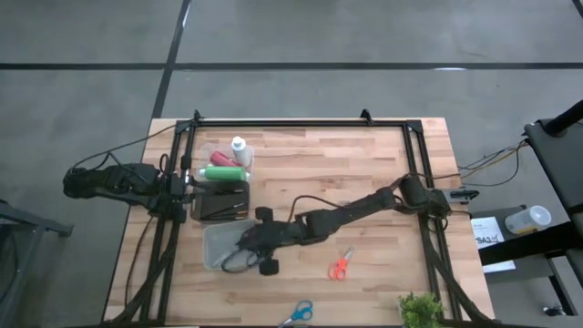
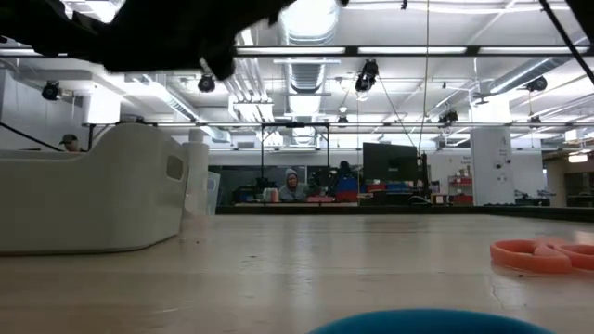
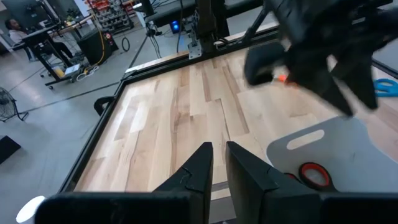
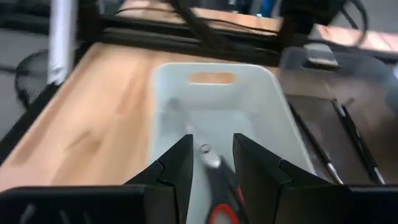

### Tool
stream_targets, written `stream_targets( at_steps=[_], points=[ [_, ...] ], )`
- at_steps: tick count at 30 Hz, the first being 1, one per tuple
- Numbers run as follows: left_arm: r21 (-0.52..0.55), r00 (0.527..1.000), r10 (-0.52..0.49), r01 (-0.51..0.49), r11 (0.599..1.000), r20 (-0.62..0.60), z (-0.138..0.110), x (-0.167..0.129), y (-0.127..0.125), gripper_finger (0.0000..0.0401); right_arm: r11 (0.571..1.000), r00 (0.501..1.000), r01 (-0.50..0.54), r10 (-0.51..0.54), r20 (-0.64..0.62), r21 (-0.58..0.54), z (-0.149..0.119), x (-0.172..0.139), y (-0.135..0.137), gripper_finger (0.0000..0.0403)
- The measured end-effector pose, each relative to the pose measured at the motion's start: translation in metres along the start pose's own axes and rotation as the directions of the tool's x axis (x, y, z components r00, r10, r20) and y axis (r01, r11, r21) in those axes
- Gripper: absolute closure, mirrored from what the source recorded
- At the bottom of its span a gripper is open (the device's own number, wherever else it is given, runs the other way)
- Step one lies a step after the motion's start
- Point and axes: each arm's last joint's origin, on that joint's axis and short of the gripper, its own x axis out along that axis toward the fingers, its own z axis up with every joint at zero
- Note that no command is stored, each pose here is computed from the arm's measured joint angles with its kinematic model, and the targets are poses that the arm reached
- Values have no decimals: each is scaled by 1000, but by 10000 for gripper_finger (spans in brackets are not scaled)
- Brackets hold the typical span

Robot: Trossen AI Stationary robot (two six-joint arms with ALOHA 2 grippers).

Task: Pick & Place Paint Supplies
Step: Put the blue scissors into the gray bin

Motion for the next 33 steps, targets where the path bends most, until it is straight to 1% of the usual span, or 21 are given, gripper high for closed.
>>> stream_targets(
  at_steps=[3, 5, 9, 11, 13, 15, 19, 22, 25, 29, 31, 33],
  points=[
    [0, 1000, 0, 0, 1000, 0, 0, 0, 0, 350, 995, 999, -44, 42, -26, -89, 5, -15, 24, 292],
    [0, 1000, 0, 0, 1000, 0, 0, 0, 0, 350, 986, 995, -76, 65, -75, -146, 3, -25, 40, 292],
    [0, 1000, 0, 0, 1000, 0, 0, 0, 0, 350, 973, 983, -93, 56, -175, -212, -6, -39, 65, 292],
    [0, 1000, 0, 0, 1000, 0, 0, 0, 0, 350, 976, 980, -80, 40, -193, -202, -8, -46, 76, 292],
    [0, 1000, 0, 0, 1000, 0, 0, 0, 0, 350, 987, 980, -31, -1, -199, -160, -10, -52, 87, 292],
    [0, 1000, 0, 0, 1000, 0, 0, 0, 0, 350, 990, 972, 19, -51, -230, -142, -16, -59, 98, 291],
    [0, 1000, 0, 0, 1000, 0, 0, 0, 0, 350, 983, 944, 102, -144, -297, -152, -36, -70, 117, 291],
    [0, 1000, 0, 0, 1000, 0, 0, 0, 0, 350, 976, 924, 124, -180, -338, -180, -50, -77, 125, 291],
    [0, 1000, 0, 0, 1000, 0, 0, 0, 0, 350, 982, 916, 131, -172, -362, -134, -54, -80, 124, 291],
    [0, 1000, 0, 0, 1000, 0, 0, 0, 0, 350, 995, 898, 88, -96, -429, -39, -56, -81, 120, 291],
    [0, 1000, 0, 0, 1000, 0, 0, 0, 0, 350, 997, 884, 72, -70, -462, -15, -59, -79, 117, 291],
    [0, 1000, 0, 0, 1000, 0, 0, 0, 0, 350, 998, 881, 59, -53, -470, -2, -58, -78, 115, 291]
  ],
)
